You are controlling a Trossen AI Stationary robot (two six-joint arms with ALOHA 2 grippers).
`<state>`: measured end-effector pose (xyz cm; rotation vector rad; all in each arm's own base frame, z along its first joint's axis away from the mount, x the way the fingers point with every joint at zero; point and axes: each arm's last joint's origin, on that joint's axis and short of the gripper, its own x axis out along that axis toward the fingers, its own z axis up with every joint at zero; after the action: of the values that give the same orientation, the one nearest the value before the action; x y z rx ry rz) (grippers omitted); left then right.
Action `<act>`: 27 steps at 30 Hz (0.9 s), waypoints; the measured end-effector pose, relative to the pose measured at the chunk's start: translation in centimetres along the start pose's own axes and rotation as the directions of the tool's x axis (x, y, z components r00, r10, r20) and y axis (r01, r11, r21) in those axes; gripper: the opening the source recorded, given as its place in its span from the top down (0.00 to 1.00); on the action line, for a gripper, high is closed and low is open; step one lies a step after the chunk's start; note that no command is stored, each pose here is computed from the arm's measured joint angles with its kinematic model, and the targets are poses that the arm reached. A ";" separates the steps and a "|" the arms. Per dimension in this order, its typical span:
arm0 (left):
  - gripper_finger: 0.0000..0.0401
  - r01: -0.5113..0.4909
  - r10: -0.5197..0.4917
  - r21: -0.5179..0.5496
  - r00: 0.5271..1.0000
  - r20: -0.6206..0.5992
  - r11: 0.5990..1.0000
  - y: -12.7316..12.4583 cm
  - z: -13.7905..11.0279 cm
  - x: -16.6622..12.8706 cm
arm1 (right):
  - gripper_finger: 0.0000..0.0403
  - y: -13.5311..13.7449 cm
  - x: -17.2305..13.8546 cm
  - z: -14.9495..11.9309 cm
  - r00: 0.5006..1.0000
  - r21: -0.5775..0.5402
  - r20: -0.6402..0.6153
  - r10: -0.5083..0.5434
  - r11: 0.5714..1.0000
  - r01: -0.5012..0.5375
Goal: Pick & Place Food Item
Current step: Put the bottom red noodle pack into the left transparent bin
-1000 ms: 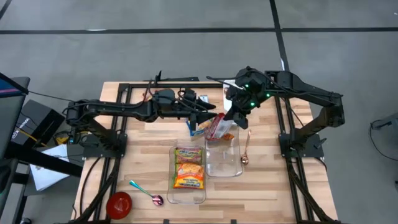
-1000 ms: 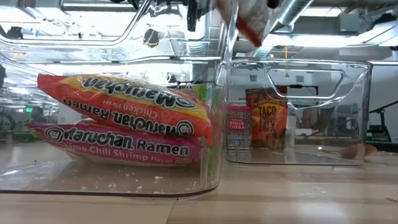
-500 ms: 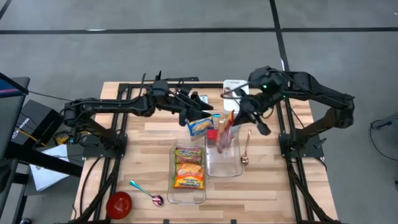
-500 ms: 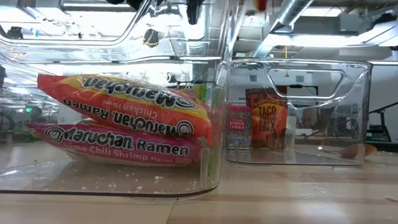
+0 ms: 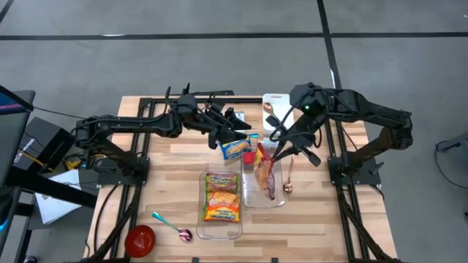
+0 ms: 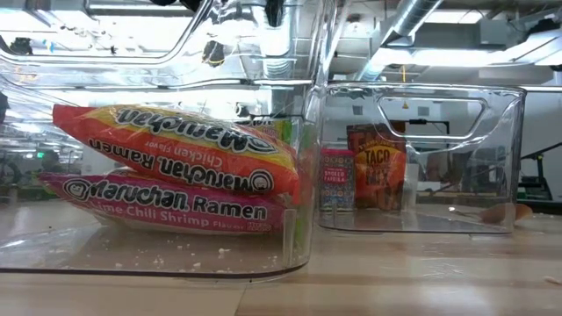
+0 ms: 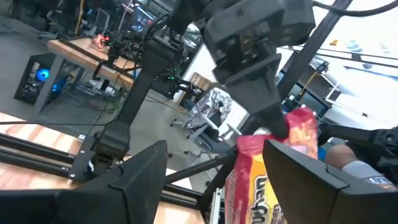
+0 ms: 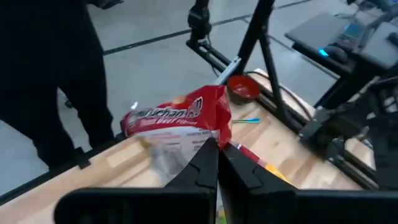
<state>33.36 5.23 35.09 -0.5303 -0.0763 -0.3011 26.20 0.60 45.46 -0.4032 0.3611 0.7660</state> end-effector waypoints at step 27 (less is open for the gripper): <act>0.35 0.211 -0.218 -0.072 0.972 -0.093 0.975 -0.9 0.0 0.0 | 1.00 -3.7 2.5 -0.2 0.989 -0.020 0.150 0.000 1.000 0.003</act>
<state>33.06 4.44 35.50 -0.5677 -0.0265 -0.5427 30.50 -0.44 44.93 -0.3623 0.2121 0.7942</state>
